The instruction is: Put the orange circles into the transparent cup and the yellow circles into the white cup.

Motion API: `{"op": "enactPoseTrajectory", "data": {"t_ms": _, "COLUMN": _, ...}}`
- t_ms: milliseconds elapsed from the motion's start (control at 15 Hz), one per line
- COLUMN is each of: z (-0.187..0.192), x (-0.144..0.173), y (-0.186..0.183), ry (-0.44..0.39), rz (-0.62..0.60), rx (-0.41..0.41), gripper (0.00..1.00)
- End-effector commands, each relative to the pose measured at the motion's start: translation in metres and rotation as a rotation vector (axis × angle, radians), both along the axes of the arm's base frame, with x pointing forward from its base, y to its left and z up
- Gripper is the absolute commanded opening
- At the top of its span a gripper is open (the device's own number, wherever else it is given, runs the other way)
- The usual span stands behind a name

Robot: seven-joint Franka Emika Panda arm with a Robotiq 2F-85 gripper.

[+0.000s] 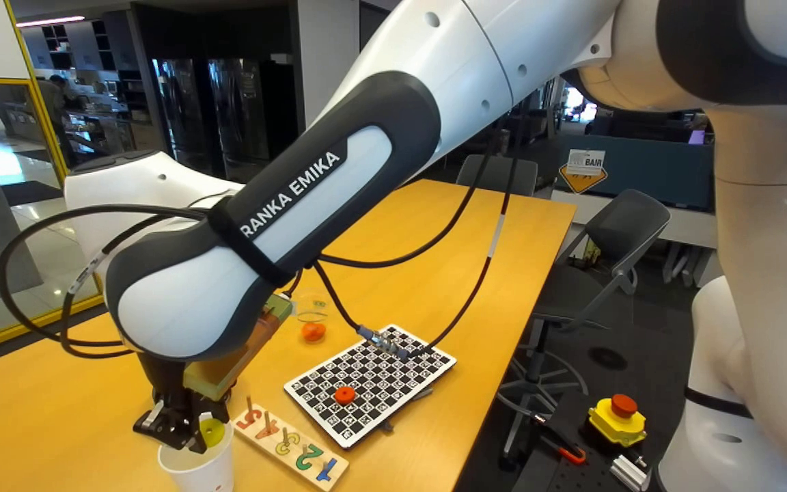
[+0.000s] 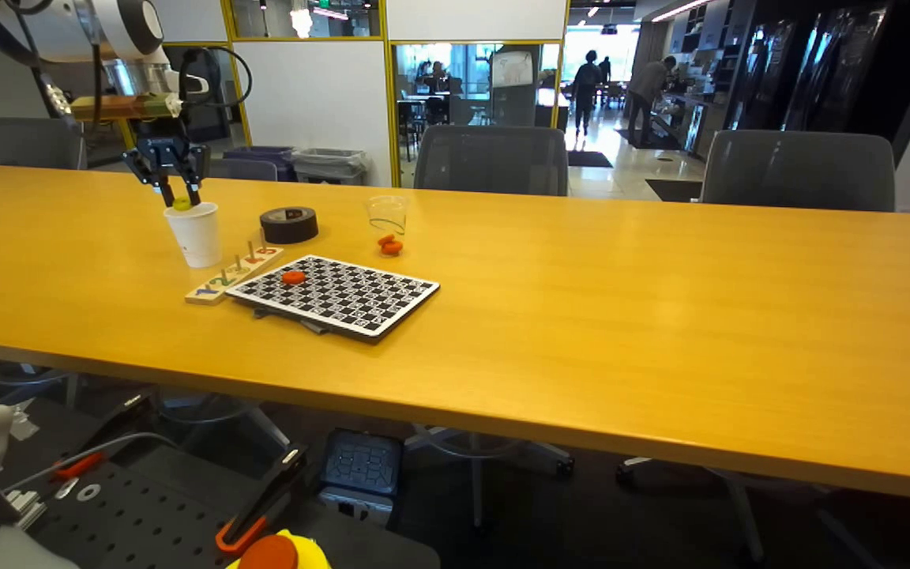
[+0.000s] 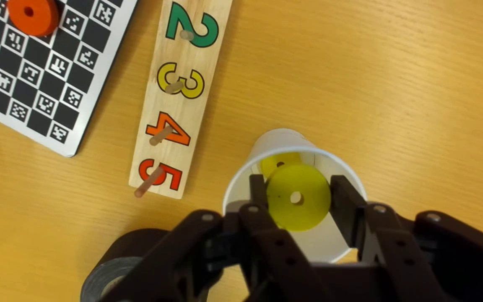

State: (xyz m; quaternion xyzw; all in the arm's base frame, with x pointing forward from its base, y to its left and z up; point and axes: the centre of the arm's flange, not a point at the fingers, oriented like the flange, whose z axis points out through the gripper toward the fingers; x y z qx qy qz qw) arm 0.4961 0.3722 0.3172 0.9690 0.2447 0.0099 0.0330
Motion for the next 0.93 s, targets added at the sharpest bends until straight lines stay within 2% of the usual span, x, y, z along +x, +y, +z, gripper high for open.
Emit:
{"op": "enactPoseTrajectory", "data": {"t_ms": 0, "z": 0.005, "x": 0.014, "y": 0.013, "ry": 0.006, "rz": 0.052, "rx": -0.022, "gripper": 0.19}}
{"op": "enactPoseTrajectory", "data": {"t_ms": 67, "z": 0.005, "x": 0.015, "y": 0.014, "ry": 0.008, "rz": 0.059, "rx": -0.023, "gripper": 0.24}}
{"op": "enactPoseTrajectory", "data": {"t_ms": 133, "z": 0.005, "x": 0.016, "y": 0.014, "ry": 0.014, "rz": 0.064, "rx": -0.027, "gripper": 0.67}}
{"op": "enactPoseTrajectory", "data": {"t_ms": 200, "z": 0.004, "x": 0.017, "y": 0.014, "ry": 0.019, "rz": 0.069, "rx": -0.034, "gripper": 0.68}}
{"op": "enactPoseTrajectory", "data": {"t_ms": 333, "z": 0.005, "x": 0.019, "y": 0.012, "ry": 0.026, "rz": 0.07, "rx": -0.054, "gripper": 0.82}}
{"op": "enactPoseTrajectory", "data": {"t_ms": 467, "z": 0.01, "x": 0.022, "y": 0.004, "ry": 0.013, "rz": 0.056, "rx": -0.107, "gripper": 0.97}}
{"op": "enactPoseTrajectory", "data": {"t_ms": 600, "z": 0.018, "x": 0.027, "y": -0.012, "ry": -0.005, "rz": 0.056, "rx": -0.174, "gripper": 1.0}}
{"op": "enactPoseTrajectory", "data": {"t_ms": 867, "z": 0.029, "x": 0.042, "y": -0.065, "ry": -0.019, "rz": -0.018, "rx": -0.199, "gripper": 1.0}}
